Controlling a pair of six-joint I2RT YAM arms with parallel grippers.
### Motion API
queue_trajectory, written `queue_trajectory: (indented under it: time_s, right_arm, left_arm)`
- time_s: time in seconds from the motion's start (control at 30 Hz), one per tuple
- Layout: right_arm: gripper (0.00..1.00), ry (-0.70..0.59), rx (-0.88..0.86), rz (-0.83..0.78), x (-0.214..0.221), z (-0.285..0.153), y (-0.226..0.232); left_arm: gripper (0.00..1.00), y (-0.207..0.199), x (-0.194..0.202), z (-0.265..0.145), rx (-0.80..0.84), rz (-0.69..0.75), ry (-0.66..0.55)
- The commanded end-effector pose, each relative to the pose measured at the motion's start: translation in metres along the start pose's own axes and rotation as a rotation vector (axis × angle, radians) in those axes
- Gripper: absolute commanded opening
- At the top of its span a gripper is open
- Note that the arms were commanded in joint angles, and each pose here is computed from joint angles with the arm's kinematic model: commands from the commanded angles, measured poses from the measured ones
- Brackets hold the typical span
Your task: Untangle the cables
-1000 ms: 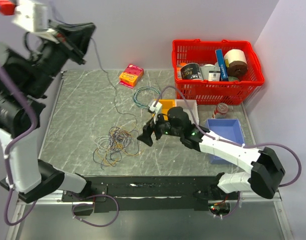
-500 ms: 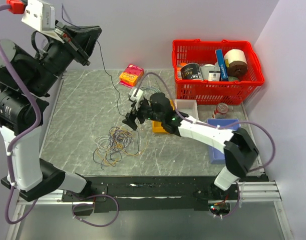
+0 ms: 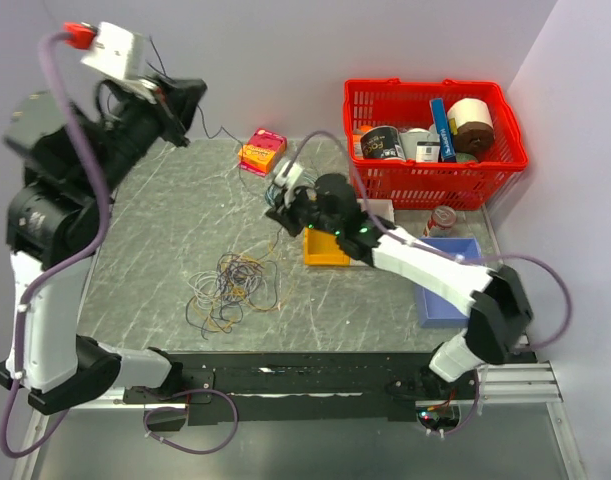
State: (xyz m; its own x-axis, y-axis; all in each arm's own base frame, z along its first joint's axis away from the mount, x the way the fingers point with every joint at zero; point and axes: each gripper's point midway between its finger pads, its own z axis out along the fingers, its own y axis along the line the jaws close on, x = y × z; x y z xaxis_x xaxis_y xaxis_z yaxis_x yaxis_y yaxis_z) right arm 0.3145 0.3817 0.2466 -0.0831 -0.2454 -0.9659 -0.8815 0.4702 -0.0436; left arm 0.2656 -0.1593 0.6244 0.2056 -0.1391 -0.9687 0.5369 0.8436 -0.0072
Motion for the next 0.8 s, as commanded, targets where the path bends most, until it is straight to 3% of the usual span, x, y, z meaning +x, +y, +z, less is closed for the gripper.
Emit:
queue_trajectory:
  time_s: [0.0, 0.13, 0.23, 0.53, 0.63, 0.77]
  right_arm:
    - [0.00, -0.271, 0.026, -0.069, -0.133, -0.072, 0.005]
    - [0.00, -0.386, 0.084, -0.104, -0.185, -0.119, 0.004]
    - [0.00, -0.358, 0.187, -0.116, -0.195, -0.143, -0.011]
    - [0.00, -0.192, 0.387, -0.060, -0.163, -0.180, -0.057]
    - [0.00, -0.186, 0.313, -0.049, -0.142, -0.182, -0.053]
    - [0.00, -0.274, 0.113, -0.122, -0.139, -0.184, -0.011]
  left_arm:
    - [0.01, 0.015, 0.055, 0.010, -0.062, 0.032, 0.143]
    - [0.01, 0.017, 0.089, 0.014, -0.058, 0.029, 0.222]
    - [0.01, 0.015, 0.103, 0.015, -0.044, 0.026, 0.252]
    - [0.01, -0.008, 0.170, 0.012, 0.096, -0.012, 0.402]
    - [0.01, -0.020, 0.191, 0.013, 0.166, -0.034, 0.442]
    - [0.01, -0.033, 0.202, 0.015, 0.234, -0.079, 0.461]
